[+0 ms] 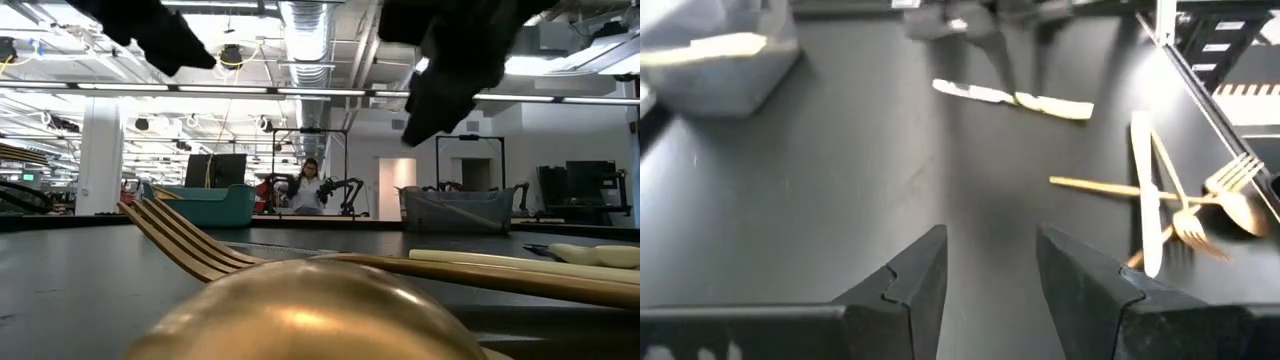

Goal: Sort silverware by color (type)
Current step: Put the white knife into the black bin

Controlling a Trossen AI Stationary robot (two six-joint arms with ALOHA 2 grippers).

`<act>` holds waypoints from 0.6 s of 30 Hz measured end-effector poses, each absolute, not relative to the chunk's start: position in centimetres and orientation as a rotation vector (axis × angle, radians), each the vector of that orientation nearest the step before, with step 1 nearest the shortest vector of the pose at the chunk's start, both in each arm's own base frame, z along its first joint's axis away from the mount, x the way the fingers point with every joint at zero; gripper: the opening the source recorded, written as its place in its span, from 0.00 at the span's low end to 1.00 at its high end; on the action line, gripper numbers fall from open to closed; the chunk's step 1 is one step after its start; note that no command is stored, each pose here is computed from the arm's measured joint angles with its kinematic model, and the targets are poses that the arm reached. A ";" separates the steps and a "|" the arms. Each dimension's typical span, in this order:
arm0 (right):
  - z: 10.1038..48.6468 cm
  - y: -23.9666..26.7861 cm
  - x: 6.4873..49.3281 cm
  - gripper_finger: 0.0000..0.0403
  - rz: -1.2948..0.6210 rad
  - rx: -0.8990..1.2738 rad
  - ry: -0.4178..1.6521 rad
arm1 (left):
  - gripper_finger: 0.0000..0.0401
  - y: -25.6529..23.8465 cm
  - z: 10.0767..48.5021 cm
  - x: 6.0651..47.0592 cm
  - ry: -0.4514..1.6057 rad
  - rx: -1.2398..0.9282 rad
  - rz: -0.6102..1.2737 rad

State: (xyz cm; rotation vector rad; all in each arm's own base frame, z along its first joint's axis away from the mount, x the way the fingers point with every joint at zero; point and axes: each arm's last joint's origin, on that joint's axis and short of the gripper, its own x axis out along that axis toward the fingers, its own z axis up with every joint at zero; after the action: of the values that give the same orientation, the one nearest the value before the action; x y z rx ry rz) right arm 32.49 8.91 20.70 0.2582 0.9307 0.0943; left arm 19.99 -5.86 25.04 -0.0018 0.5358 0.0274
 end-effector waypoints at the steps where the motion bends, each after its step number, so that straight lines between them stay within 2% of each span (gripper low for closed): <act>1: 20.8 9.6 32.4 0.24 0.112 0.259 0.926 | 0.35 -5.9 24.9 20.3 0.528 0.019 0.028; 13: 17.2 16.3 32.3 0.24 0.118 0.409 1.010 | 0.35 -6.5 22.2 23.0 0.572 0.146 0.120; 18: 17.1 17.3 33.0 0.24 0.146 0.418 1.015 | 0.35 -6.2 22.4 23.4 0.520 0.151 0.226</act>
State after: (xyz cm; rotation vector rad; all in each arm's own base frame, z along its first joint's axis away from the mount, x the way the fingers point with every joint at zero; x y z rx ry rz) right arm 33.01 17.26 17.14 0.4180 1.0150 0.1461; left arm 23.45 -6.23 22.38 0.1506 0.5203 0.2261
